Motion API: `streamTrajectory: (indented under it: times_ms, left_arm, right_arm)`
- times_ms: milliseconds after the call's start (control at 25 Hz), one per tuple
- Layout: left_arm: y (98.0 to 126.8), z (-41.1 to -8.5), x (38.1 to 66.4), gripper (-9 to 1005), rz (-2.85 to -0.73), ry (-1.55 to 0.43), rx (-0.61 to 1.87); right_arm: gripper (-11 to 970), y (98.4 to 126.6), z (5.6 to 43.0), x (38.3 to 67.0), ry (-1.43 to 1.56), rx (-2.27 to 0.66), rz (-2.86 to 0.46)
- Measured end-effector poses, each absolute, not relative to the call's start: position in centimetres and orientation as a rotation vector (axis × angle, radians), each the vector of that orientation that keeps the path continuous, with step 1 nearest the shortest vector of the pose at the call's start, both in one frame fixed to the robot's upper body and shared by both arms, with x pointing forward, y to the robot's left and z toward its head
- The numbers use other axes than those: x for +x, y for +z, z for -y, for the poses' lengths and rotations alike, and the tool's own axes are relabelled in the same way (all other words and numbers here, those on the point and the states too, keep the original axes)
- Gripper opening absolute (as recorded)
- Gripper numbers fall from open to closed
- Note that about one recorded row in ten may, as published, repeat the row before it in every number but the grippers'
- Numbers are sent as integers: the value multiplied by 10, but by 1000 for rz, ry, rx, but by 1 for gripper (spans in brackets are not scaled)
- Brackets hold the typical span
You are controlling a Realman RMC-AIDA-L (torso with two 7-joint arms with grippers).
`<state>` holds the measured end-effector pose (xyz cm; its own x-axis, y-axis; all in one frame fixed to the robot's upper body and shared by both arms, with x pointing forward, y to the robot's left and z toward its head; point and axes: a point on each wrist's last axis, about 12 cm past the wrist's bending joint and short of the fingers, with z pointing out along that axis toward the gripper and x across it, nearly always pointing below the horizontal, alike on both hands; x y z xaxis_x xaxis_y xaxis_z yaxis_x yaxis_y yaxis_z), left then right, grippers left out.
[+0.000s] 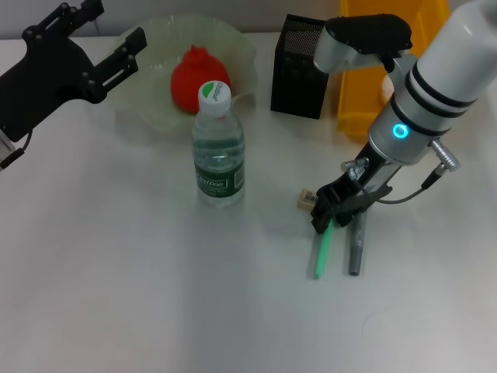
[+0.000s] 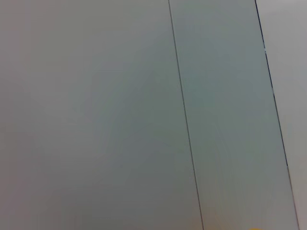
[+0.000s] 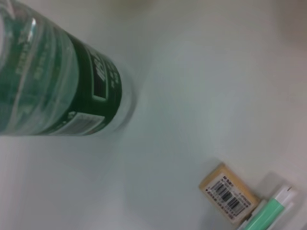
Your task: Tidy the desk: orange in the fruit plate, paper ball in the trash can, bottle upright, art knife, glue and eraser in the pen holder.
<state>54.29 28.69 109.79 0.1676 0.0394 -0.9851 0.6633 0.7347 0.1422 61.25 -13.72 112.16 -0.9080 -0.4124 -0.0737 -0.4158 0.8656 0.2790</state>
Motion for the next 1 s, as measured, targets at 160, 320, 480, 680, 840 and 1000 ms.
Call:
streamTrajectory:
  times_ms: [160, 320, 480, 680, 840, 1000]
  left_arm:
    - [1097, -287, 543, 716, -1351, -488, 642]
    - [1097, -287, 542, 716, -1354, -488, 640]
    - [1095, -287, 542, 716, -1353, -485, 641]
    - [1095, -287, 541, 715, -1347, -479, 641]
    - [1095, -288, 541, 715, -1347, -479, 640]
    - [1095, -288, 541, 715, -1346, -479, 639]
  right_arm:
    - [408, 1120, 136, 614, 439, -670, -3030]
    - [407, 1121, 136, 614, 436, -674, -3029]
    - [407, 1121, 136, 615, 432, -670, -3023]
    - [406, 1119, 139, 616, 398, -665, -3029]
    - [406, 1119, 142, 617, 367, -661, -3032]
    - [405, 1120, 142, 617, 364, -660, -3032]
